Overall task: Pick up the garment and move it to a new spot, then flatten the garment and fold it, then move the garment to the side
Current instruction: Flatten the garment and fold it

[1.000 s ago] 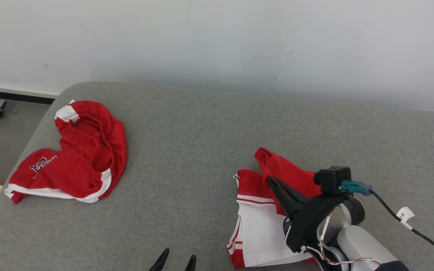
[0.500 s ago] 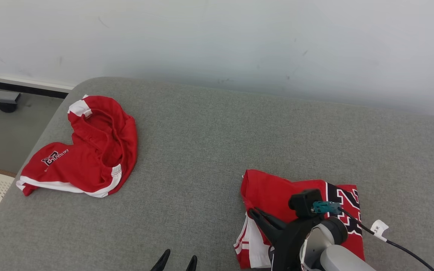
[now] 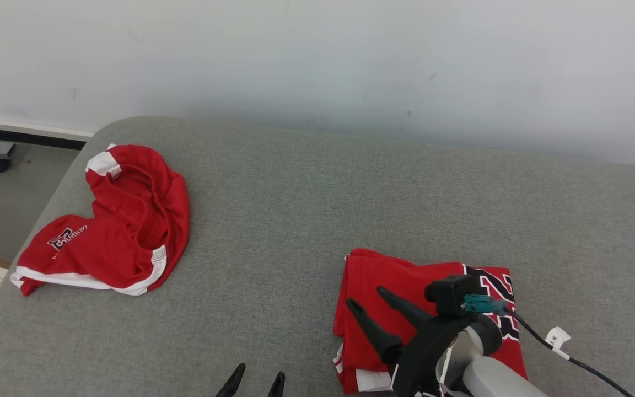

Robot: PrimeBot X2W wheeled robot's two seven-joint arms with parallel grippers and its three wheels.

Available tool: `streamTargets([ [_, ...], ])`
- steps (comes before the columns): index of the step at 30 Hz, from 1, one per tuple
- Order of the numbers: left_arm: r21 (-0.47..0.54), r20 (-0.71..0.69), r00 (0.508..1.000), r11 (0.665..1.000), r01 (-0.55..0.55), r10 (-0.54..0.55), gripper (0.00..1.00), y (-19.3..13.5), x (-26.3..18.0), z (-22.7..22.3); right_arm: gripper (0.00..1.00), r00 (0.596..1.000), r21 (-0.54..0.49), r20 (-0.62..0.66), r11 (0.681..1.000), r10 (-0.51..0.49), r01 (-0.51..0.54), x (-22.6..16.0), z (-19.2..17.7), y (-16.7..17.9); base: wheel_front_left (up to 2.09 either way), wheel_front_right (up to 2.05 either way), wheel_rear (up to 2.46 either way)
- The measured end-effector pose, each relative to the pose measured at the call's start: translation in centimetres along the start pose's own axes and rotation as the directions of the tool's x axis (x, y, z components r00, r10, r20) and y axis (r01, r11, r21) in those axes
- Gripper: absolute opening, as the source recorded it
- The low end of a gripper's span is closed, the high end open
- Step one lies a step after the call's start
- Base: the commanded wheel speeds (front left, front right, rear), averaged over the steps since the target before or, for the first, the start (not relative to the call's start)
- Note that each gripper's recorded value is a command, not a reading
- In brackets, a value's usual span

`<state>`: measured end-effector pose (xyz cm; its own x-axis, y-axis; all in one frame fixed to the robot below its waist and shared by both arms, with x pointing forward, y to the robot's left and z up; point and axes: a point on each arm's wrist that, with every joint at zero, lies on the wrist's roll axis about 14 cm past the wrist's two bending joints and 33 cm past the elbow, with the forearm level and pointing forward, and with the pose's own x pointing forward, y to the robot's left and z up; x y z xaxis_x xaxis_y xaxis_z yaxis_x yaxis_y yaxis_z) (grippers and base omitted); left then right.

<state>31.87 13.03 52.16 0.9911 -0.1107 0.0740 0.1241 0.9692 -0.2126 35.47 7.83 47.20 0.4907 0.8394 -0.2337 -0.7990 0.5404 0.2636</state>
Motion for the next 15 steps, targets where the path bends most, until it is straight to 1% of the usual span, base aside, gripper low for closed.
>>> streamTargets([
  [4, 0.001, 0.005, 1.000, 1.000, 0.010, -0.010, 1.00, -0.3, 0.3, 0.1, 1.00, 0.994, -0.049, 0.099, 0.997, -0.047, 0.052, -1.2, 2.3, -1.9, 0.00, 0.00, 0.00],
  [8, 0.007, 0.021, 1.000, 1.000, 0.017, -0.017, 1.00, -0.5, 0.9, 0.6, 1.00, 0.978, -0.098, 0.178, 0.986, -0.113, 0.132, -3.1, 3.9, -4.4, 0.00, 0.00, 0.00],
  [11, 0.012, 0.035, 0.999, 1.000, 0.027, -0.027, 1.00, -0.7, 1.4, 1.0, 1.00, 0.960, -0.144, 0.211, 0.966, -0.184, 0.217, -5.0, 4.3, -6.8, 0.00, 0.00, 0.00],
  [15, 0.030, 0.059, 0.998, 0.999, 0.033, -0.035, 1.00, -0.7, 2.3, 1.8, 1.00, 0.926, -0.159, 0.253, 0.933, -0.278, 0.324, -7.6, 4.5, -9.4, 0.00, 0.00, 0.00],
])
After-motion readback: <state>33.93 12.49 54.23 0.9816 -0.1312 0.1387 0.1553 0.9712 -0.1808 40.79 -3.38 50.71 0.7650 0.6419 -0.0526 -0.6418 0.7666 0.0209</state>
